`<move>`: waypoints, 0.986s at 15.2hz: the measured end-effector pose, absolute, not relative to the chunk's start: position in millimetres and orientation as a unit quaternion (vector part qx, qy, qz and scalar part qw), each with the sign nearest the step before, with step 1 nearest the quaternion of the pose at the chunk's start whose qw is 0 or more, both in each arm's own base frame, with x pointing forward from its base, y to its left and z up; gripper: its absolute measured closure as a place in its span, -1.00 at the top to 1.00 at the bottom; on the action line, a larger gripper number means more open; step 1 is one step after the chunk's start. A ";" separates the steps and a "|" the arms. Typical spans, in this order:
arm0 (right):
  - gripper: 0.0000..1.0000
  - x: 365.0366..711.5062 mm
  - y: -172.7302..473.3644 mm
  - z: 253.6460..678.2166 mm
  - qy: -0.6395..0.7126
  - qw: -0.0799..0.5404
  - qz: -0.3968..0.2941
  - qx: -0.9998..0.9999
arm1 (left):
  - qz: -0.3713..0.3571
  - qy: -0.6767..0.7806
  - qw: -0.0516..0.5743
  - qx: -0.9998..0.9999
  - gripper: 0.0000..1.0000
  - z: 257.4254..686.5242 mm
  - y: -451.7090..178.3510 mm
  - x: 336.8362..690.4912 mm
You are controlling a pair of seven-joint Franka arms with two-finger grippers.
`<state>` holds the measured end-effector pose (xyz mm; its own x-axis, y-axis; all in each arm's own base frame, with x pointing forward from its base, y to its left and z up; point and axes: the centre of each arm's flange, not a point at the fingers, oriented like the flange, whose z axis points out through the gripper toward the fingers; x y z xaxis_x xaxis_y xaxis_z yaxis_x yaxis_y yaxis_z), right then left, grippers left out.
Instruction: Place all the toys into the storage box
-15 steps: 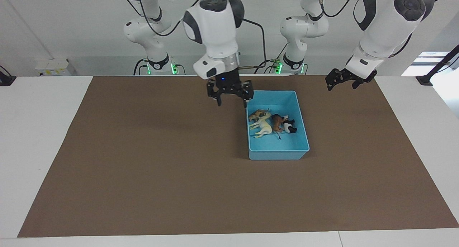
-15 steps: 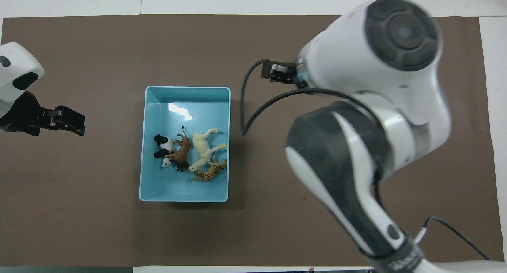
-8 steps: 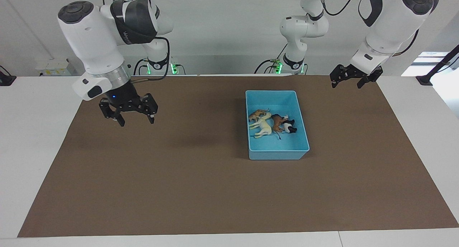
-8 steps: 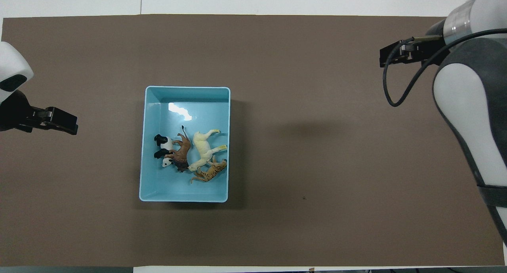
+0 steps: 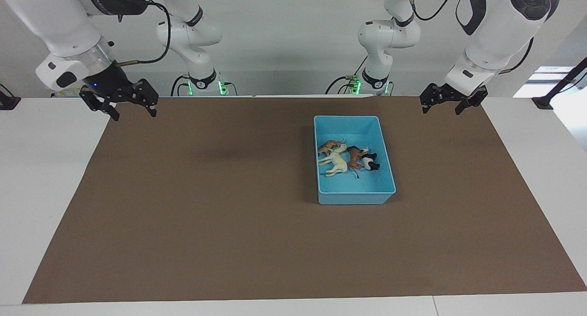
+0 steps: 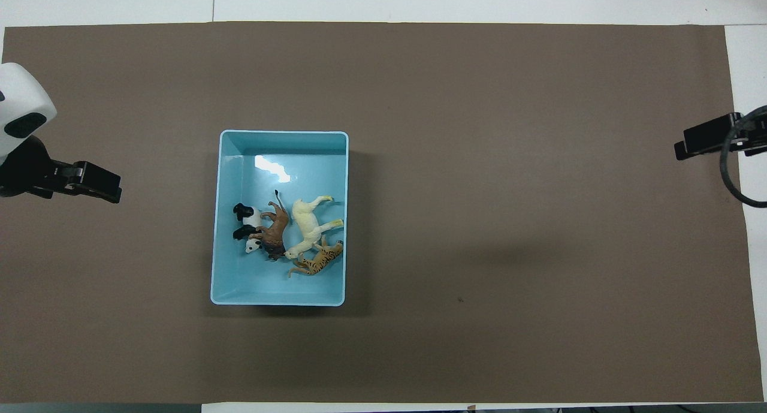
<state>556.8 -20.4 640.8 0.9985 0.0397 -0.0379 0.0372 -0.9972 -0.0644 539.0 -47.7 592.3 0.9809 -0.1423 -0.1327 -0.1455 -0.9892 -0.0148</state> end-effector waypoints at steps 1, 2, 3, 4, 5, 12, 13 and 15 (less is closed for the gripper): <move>1.00 546.3 -23.5 643.3 -0.018 0.024 0.022 -0.999 | 0.065 0.071 0.012 -0.995 1.00 592.9 -46.2 538.9; 1.00 536.4 -26.8 642.7 -0.017 0.008 0.027 -0.999 | 0.064 0.070 0.012 -0.995 1.00 593.7 -45.6 538.6; 1.00 530.4 -27.6 639.5 -0.016 -0.005 0.026 -1.000 | 0.064 0.070 0.012 -0.995 1.00 594.4 -45.7 538.3; 1.00 528.8 -24.7 633.7 -0.015 -0.012 0.015 -1.000 | 0.063 0.071 0.012 -0.995 1.00 594.9 -45.9 538.1; 1.00 529.0 -20.5 626.4 -0.015 -0.015 0.006 -1.000 | 0.063 0.071 0.012 -0.995 1.00 595.0 -46.2 538.0; 1.00 530.8 -11.1 607.5 -0.019 -0.019 0.007 -1.000 | 0.018 0.074 0.011 -0.997 1.00 589.9 -48.1 548.2; 1.00 530.8 -12.2 607.5 -0.018 -0.019 0.007 -1.000 | 0.005 0.076 0.011 -0.997 1.00 587.5 -50.9 551.1; 1.00 530.7 -13.6 607.4 -0.017 -0.019 0.008 -1.000 | -0.004 0.086 0.011 -0.996 1.00 584.7 -61.7 552.1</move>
